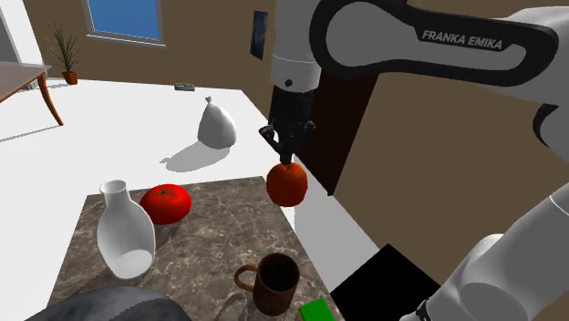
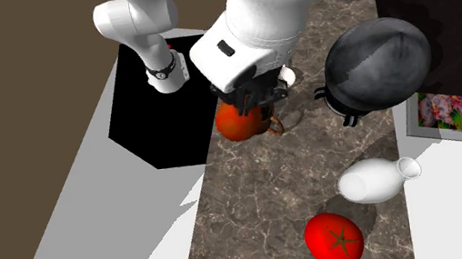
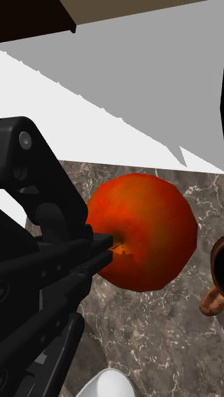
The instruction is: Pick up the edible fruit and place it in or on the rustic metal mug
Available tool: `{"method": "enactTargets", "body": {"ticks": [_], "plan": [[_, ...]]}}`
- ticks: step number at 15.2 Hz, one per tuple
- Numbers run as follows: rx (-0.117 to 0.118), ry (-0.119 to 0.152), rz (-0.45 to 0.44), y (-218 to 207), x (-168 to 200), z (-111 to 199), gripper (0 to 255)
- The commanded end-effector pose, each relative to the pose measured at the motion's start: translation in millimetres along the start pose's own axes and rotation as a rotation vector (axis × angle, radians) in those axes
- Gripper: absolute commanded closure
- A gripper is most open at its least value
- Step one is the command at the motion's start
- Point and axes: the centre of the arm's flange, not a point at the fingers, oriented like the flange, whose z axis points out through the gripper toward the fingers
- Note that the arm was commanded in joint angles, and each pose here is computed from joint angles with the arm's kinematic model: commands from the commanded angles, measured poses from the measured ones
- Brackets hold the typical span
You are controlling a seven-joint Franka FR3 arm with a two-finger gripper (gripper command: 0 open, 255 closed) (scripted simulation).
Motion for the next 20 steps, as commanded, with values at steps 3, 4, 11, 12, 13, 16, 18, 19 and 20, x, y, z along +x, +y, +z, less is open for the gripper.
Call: {"method": "enactTargets", "body": {"ticks": [3, 4, 11, 12, 13, 16, 18, 19, 20], "plan": [[0.000, 0.000, 0.001, -27.3, -44.0, -22.7, 255], [0.000, 0.000, 0.001, -33.5, -54.1, -28.4, 255], [0.000, 0.000, 0.001, -61.4, -96.9, -36.6, 255], [0.000, 0.000, 0.001, -62.1, -97.0, -31.4, 255], [0.000, 0.000, 0.001, -62.7, -97.1, -26.2, 255], [0.000, 0.000, 0.001, -64.5, -97.4, -10.4, 255], [0.000, 0.000, 0.001, -65.7, -97.6, 0.1, 255], [0.000, 0.000, 0.001, -66.3, -97.7, 5.3, 255], [0.000, 0.000, 0.001, -66.9, -97.9, 10.6, 255]]}}
